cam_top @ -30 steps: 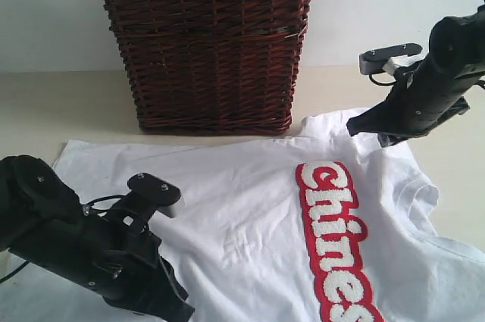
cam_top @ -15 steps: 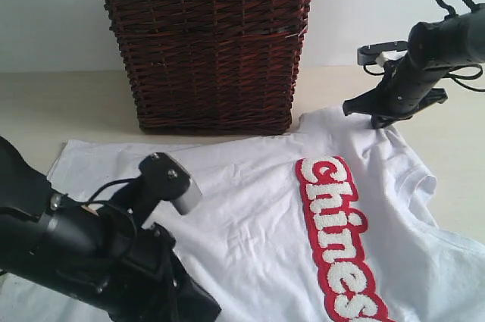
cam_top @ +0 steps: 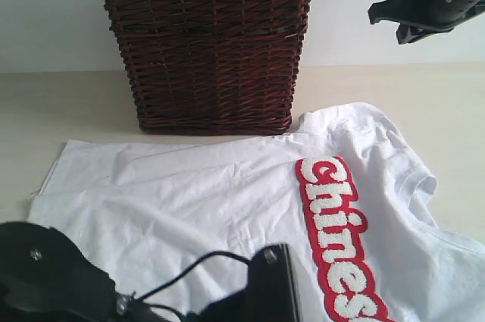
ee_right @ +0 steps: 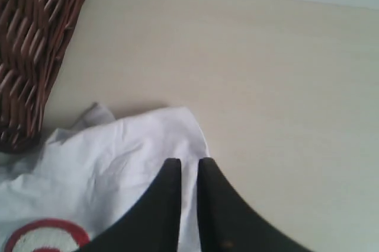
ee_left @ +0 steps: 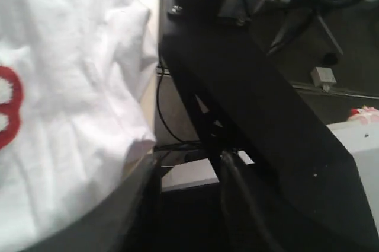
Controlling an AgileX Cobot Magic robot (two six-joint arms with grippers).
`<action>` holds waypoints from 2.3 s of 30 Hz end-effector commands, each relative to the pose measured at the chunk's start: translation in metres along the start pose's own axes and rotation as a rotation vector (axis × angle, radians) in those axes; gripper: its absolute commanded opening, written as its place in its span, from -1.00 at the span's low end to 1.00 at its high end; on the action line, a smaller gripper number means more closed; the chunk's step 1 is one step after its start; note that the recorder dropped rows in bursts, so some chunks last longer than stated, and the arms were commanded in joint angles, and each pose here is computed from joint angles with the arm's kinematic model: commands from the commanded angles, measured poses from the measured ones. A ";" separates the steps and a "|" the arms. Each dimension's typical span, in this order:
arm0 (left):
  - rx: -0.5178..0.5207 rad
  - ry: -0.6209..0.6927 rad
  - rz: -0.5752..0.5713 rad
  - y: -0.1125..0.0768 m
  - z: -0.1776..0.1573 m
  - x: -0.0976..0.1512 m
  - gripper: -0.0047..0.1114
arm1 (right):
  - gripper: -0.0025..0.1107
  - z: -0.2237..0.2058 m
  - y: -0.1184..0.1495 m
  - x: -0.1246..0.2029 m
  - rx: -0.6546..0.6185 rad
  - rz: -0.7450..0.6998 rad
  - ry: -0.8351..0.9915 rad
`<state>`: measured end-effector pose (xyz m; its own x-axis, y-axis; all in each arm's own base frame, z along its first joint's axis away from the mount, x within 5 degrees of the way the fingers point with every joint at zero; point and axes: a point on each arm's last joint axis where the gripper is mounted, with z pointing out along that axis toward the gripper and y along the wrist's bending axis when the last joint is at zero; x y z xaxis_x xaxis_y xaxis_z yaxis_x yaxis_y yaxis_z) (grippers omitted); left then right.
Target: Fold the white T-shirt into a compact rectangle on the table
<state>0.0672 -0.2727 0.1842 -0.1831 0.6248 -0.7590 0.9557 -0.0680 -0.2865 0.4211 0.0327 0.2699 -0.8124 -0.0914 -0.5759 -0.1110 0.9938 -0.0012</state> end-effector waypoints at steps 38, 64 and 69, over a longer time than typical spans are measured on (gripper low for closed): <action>-0.079 0.102 -0.173 0.018 0.063 -0.025 -0.04 | -0.75 -0.193 0.028 0.052 -0.251 -0.018 -0.328; -0.957 -0.211 -0.627 0.116 -0.202 0.037 -0.92 | -0.01 -0.103 0.149 0.247 -0.356 -0.920 0.760; -0.957 -0.210 -0.626 0.116 -0.202 0.037 -0.92 | 0.07 -0.094 0.162 0.273 -0.337 -1.097 0.834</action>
<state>0.2197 -0.1018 0.2413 -0.6320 0.1964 -0.7496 0.4532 0.8784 -0.1519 0.1338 0.1586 0.1981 -0.3841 -0.9005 0.2040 -0.8964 0.4166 0.1514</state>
